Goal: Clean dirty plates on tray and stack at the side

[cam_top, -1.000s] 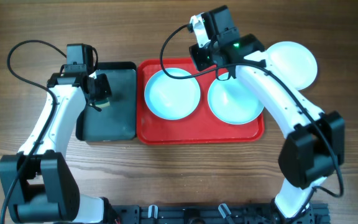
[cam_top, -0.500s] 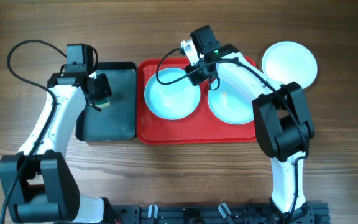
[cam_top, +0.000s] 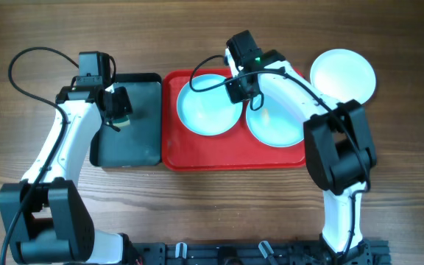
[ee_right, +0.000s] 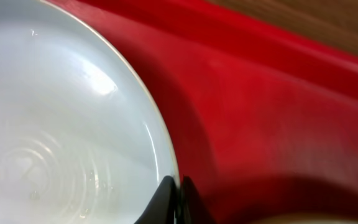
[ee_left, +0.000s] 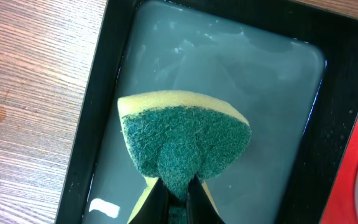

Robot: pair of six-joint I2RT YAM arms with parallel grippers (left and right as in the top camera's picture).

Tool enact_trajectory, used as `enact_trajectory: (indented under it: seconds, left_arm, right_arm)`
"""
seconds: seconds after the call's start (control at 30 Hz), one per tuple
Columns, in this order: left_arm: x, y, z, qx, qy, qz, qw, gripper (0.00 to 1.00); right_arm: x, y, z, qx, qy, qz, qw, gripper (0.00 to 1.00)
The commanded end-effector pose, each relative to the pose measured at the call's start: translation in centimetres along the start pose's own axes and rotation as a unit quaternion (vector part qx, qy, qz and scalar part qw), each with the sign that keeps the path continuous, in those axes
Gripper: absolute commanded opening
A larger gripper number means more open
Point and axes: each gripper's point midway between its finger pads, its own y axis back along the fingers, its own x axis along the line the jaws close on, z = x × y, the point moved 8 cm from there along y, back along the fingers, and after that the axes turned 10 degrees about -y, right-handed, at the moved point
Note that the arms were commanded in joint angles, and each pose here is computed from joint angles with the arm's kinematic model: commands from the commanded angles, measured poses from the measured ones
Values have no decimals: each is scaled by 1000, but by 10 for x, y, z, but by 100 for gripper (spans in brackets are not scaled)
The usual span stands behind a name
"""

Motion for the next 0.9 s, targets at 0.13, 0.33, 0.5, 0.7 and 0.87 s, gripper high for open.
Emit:
enact_trajectory:
  seconds: [0.13,0.33,0.5,0.7,0.87]
  left_arm:
    - [0,-3,-1,2,-3,-4,1000,4]
    - [0,-3,-1,2,-3,-4,1000,4]
    - [0,-3,-1,2,-3,-4,1000,4]
    - [0,-3,-1,2,-3,-4,1000,4]
    - [0,-3,-1,2,-3,-4,1000,4]
  right_arm:
    - [4,19,-11,38,-101,23,994,5]
    - [3,14,4,-11,-56,13,998,34]
    - [2,-5,-1,1,-43,9,999,18]
    - [-4,-18,-12,12,-43,-10,999,20]
    - [-4,-23,-19,23,-44,-5,999,14]
